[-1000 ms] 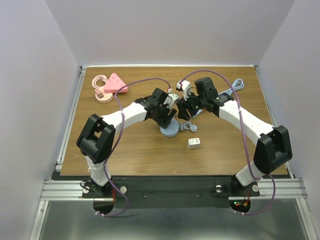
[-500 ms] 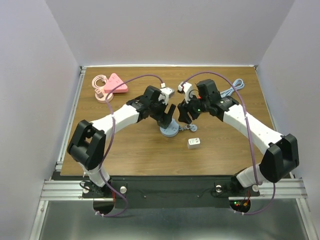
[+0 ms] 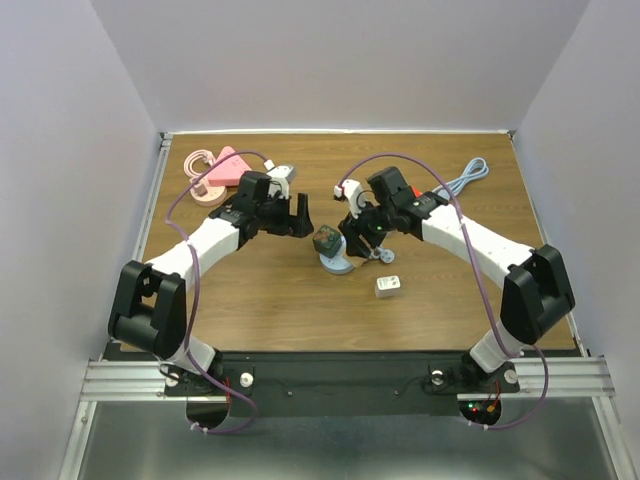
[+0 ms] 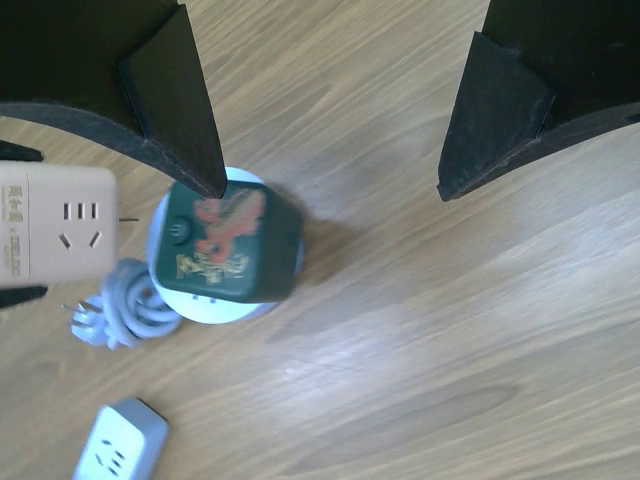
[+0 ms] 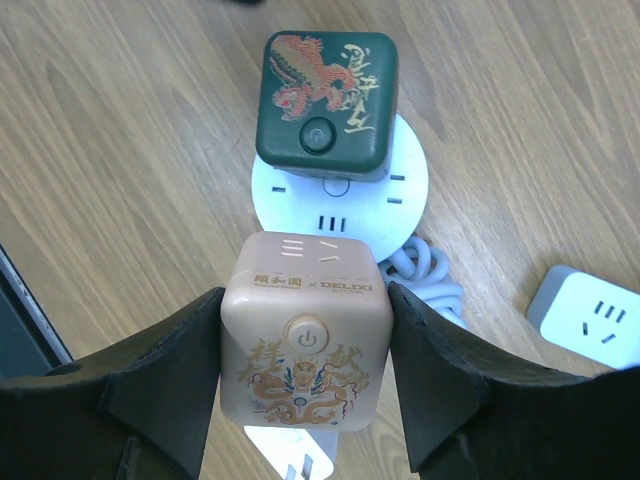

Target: Insert the plug

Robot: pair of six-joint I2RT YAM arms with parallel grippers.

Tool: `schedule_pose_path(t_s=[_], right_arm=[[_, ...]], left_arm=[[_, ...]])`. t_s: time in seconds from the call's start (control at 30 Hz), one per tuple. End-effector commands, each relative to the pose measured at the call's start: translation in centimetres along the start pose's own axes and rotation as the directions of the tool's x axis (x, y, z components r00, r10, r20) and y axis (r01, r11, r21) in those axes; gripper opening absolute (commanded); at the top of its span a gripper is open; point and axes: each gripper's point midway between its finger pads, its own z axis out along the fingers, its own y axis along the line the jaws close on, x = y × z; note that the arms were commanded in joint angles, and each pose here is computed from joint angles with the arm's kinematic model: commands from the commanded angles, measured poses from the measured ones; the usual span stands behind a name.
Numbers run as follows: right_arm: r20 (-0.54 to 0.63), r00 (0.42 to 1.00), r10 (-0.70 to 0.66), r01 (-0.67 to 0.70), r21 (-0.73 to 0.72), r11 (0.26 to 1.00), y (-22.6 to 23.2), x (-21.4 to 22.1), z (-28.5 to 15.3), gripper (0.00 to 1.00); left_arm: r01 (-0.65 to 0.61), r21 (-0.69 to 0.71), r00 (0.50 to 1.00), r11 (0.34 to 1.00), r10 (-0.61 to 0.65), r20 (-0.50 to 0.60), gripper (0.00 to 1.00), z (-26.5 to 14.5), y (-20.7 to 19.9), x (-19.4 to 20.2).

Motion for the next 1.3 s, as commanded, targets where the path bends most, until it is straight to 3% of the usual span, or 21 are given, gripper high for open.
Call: schedule_pose_path(t_s=[0.0, 0.1, 0.63, 1.27], right_arm=[[0.048, 0.996, -0.074, 0.073, 0.017, 0.997, 0.1, -2.6, -0.2, 0.00], [0.036, 0.995, -0.089, 0.088, 0.027, 0.996, -0.2, -2.7, 0.4, 0.01], [-0.022, 0.994, -0.110, 0.111, 0.026, 0.994, -1.2, -2.0, 2.9, 0.00], [-0.066, 0.991, -0.118, 0.124, 0.090, 0.988, -1.4, -1.1, 2.1, 0.00]], left_arm=[[0.020, 0.046, 0.991, 0.999, -0.026, 0.133, 0.99, -1.9, -0.8, -3.1], [0.016, 0.036, 0.985, 0.999, -0.022, 0.174, 0.99, -2.4, -0.6, -4.0], [0.020, 0.051, 0.991, 0.999, -0.026, 0.130, 0.99, -1.7, -0.4, -3.0], [0.022, 0.062, 0.994, 0.998, -0.029, 0.105, 0.99, -1.1, -0.4, -2.4]])
